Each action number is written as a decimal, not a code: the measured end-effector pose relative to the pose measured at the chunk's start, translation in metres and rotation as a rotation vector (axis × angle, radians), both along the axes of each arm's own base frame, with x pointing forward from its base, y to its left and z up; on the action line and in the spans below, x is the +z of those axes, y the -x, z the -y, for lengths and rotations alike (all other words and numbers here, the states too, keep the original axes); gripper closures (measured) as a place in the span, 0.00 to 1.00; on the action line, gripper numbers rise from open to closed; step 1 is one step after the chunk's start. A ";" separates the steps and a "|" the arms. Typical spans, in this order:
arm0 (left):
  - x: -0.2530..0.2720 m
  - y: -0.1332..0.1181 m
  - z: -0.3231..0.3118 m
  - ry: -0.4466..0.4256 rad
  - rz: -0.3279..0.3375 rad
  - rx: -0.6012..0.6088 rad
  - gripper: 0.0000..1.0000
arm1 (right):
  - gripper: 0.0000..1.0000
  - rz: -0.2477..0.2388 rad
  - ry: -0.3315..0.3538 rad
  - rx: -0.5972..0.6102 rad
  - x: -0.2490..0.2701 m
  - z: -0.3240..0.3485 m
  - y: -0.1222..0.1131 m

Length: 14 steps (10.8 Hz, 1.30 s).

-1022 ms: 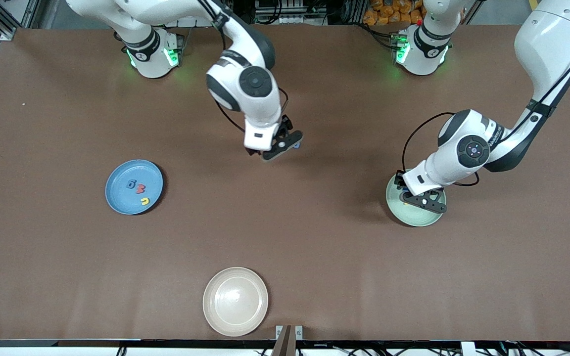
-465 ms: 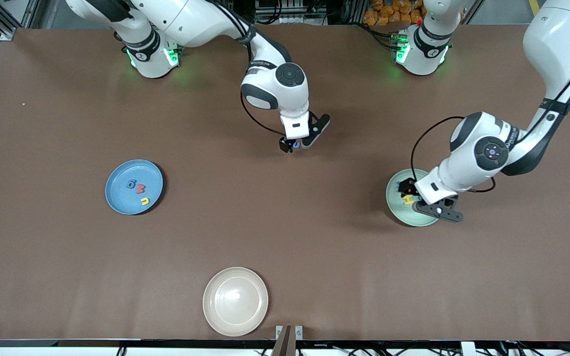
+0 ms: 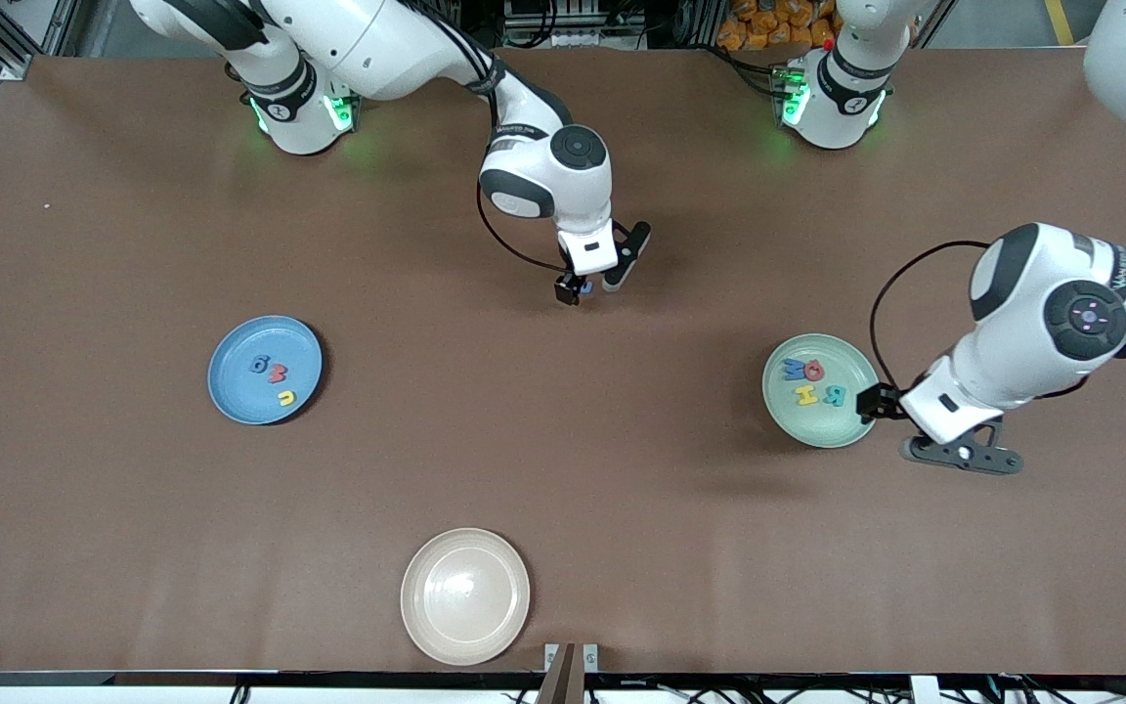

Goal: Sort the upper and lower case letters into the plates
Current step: 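Carry the blue 3 to the blue plate while the left arm returns to rest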

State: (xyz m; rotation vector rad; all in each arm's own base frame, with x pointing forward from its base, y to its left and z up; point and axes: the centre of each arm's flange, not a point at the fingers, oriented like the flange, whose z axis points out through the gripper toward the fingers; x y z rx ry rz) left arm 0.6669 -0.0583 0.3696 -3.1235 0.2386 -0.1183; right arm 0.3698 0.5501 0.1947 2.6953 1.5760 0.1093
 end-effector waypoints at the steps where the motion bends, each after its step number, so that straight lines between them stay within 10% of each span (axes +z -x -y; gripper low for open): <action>1: 0.009 -0.006 -0.011 -0.004 0.015 0.020 0.00 | 0.22 -0.007 0.006 0.011 -0.005 0.001 0.001; 5: 0.051 -0.012 -0.022 -0.066 0.030 0.073 0.00 | 0.29 -0.024 0.016 0.039 -0.021 0.002 0.004; 10: 0.129 0.015 -0.001 -0.091 -0.064 0.089 0.00 | 0.72 -0.017 -0.003 0.031 -0.015 0.002 -0.002; 14: 0.191 0.050 -0.033 -0.059 -0.090 0.019 0.00 | 0.73 -0.037 -0.020 -0.007 -0.007 0.013 -0.020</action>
